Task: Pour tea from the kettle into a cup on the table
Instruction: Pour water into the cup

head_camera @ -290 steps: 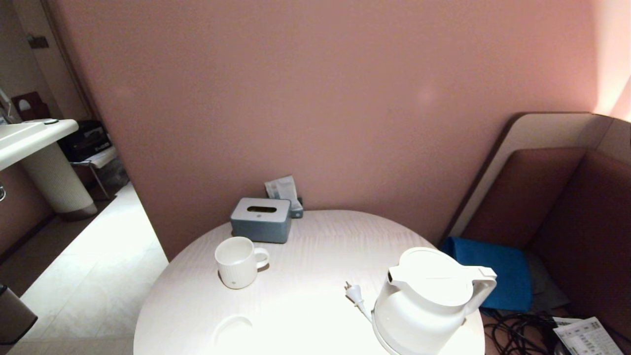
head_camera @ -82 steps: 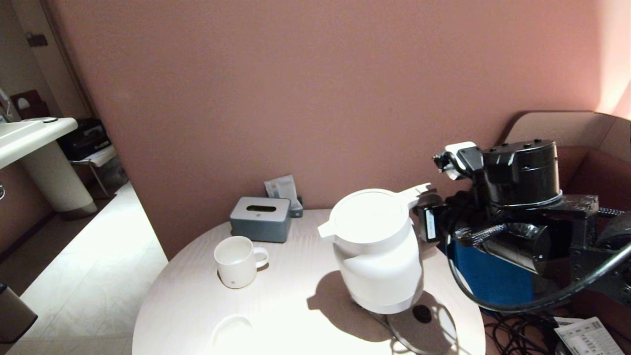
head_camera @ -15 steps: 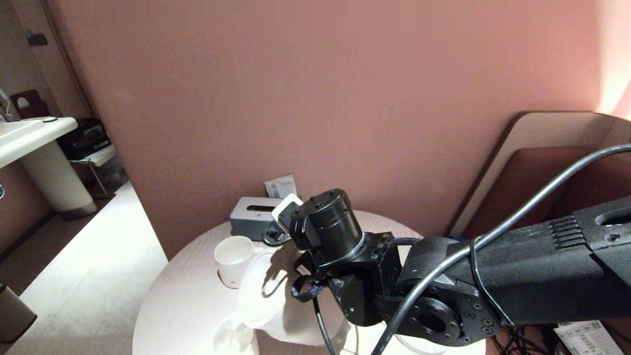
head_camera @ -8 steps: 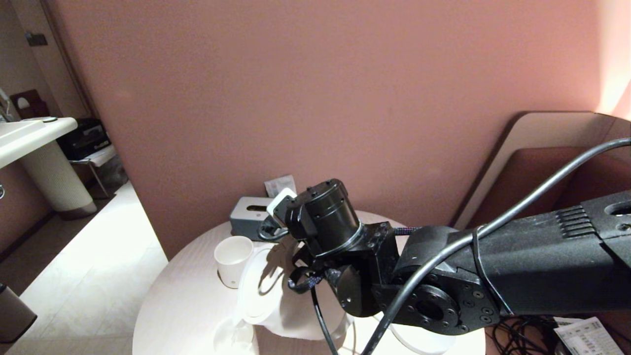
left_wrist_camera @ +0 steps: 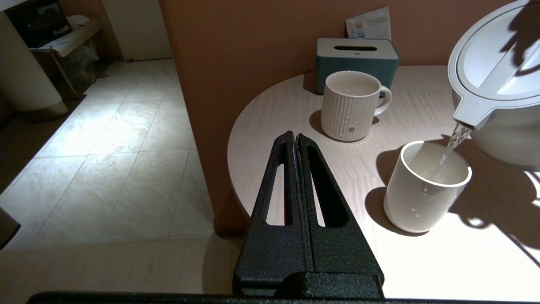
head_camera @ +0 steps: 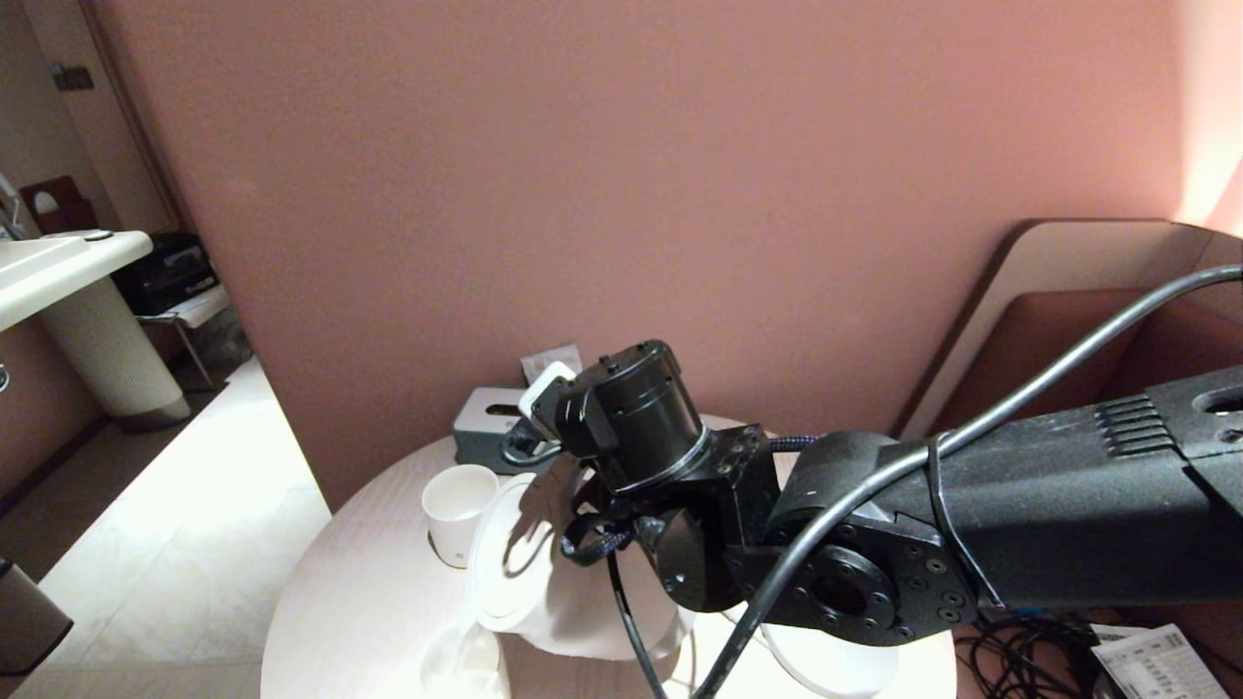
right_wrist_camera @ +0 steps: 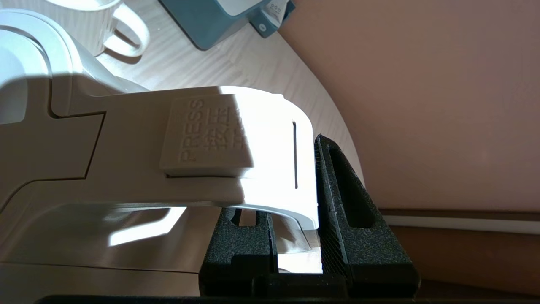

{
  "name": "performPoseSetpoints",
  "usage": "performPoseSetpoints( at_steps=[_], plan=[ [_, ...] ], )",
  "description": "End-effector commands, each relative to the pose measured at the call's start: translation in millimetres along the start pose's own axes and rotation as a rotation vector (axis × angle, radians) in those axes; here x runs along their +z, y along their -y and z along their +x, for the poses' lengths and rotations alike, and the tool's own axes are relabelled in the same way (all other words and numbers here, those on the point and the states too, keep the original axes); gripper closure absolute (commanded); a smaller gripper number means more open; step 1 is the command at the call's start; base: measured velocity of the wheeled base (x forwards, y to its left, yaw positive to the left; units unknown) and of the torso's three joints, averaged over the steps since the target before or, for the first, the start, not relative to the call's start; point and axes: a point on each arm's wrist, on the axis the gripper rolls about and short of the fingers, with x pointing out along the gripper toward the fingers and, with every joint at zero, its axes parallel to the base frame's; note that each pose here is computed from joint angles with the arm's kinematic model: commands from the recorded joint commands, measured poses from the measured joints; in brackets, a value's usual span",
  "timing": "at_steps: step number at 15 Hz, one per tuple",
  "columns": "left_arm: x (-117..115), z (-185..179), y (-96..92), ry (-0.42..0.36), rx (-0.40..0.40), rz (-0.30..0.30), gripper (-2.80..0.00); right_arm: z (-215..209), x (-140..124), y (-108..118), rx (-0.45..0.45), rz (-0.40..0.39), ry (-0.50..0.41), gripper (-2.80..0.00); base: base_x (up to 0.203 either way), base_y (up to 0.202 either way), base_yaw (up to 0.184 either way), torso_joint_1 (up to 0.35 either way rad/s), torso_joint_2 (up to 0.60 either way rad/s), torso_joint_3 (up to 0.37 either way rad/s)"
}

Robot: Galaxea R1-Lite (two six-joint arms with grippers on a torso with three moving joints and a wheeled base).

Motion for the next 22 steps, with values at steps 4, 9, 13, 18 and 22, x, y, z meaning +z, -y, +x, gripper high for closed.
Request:
performPoseSetpoints(
  at_steps=[4, 9, 13, 18, 22],
  plan=[
    [0.1, 0.1, 0.0, 0.000, 0.002, 0.000, 0.00, 0.6, 3.7, 1.1, -0.008, -0.008, 0.007, 0.00, 0.000, 0.000, 0.000, 0.000, 0.00, 0.000],
    [0.3, 0.1, 0.0, 0.001, 0.000, 0.000, 0.00, 1.5, 4.7, 0.7, -0.010, -0.019, 0.007, 0.00, 0.000, 0.000, 0.000, 0.000, 0.00, 0.000],
    [0.1, 0.1, 0.0, 0.000, 0.000, 0.000, 0.00, 2.3, 6.6, 0.7, -0.013, -0.028, 0.011, 0.00, 0.000, 0.000, 0.000, 0.000, 0.00, 0.000],
    [0.2, 0.1, 0.0, 0.000, 0.001, 0.000, 0.00, 1.5, 8.3, 2.1, -0.011, -0.049, -0.003, 0.00, 0.000, 0.000, 0.000, 0.000, 0.00, 0.000],
    [0.1, 0.1, 0.0, 0.000, 0.000, 0.000, 0.00, 1.0, 13.1, 3.9, -0.027, -0.051, -0.009, 0.00, 0.000, 0.000, 0.000, 0.000, 0.00, 0.000]
  ],
)
